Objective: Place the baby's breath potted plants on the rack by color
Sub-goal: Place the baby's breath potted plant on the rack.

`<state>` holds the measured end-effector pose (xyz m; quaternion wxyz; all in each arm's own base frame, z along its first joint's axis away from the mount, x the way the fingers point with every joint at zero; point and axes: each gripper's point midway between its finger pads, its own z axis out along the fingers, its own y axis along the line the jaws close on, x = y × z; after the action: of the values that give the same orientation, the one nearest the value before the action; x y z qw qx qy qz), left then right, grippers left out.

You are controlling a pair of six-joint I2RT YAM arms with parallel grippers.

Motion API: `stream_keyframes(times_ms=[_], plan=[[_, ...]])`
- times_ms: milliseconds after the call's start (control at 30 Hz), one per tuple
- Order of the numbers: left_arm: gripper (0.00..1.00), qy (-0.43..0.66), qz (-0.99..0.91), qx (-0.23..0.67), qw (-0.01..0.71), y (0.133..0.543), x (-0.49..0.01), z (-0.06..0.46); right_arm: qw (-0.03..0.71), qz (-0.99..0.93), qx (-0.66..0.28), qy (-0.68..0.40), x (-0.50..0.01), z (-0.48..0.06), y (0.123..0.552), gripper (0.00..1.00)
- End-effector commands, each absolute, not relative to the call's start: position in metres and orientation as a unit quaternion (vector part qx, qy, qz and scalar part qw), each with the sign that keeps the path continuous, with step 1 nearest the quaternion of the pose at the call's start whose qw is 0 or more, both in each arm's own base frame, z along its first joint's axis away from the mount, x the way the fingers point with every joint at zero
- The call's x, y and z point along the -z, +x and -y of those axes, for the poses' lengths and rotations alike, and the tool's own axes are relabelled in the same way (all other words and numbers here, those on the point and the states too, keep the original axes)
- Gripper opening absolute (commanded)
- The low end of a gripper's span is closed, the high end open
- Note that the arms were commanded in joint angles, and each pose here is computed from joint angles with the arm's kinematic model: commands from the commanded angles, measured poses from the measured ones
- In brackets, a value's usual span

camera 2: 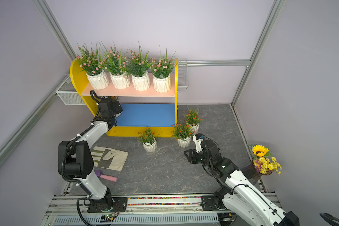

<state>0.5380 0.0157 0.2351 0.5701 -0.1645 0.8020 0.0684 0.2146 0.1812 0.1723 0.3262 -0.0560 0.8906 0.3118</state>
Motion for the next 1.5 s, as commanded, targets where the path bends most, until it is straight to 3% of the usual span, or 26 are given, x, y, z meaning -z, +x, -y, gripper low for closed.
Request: stream_keyframes(times_ms=[0,300,933,1000,1467], plan=[[0.74,-0.16,-0.805,-0.07,0.567,0.545,-0.238,-0.015,0.325,-0.892,-0.31,-0.044,-0.169,-0.177,0.214,0.39],[0.86,-0.162,-0.812,-0.073,0.556,0.542,-0.232,-0.016,0.327,-0.892,-0.31,-0.045,-0.169,-0.177,0.214,0.39],[0.94,-0.151,-0.811,-0.06,0.562,0.526,-0.243,-0.012,0.331,-0.89,-0.309,-0.048,-0.17,-0.176,0.214,0.41],[0.99,-0.149,-0.811,-0.058,0.563,0.523,-0.247,-0.012,0.331,-0.89,-0.31,-0.048,-0.171,-0.177,0.214,0.41],[0.99,-0.143,-0.822,-0.026,0.551,0.481,-0.263,-0.005,0.334,-0.888,-0.312,-0.048,-0.17,-0.179,0.217,0.41]])
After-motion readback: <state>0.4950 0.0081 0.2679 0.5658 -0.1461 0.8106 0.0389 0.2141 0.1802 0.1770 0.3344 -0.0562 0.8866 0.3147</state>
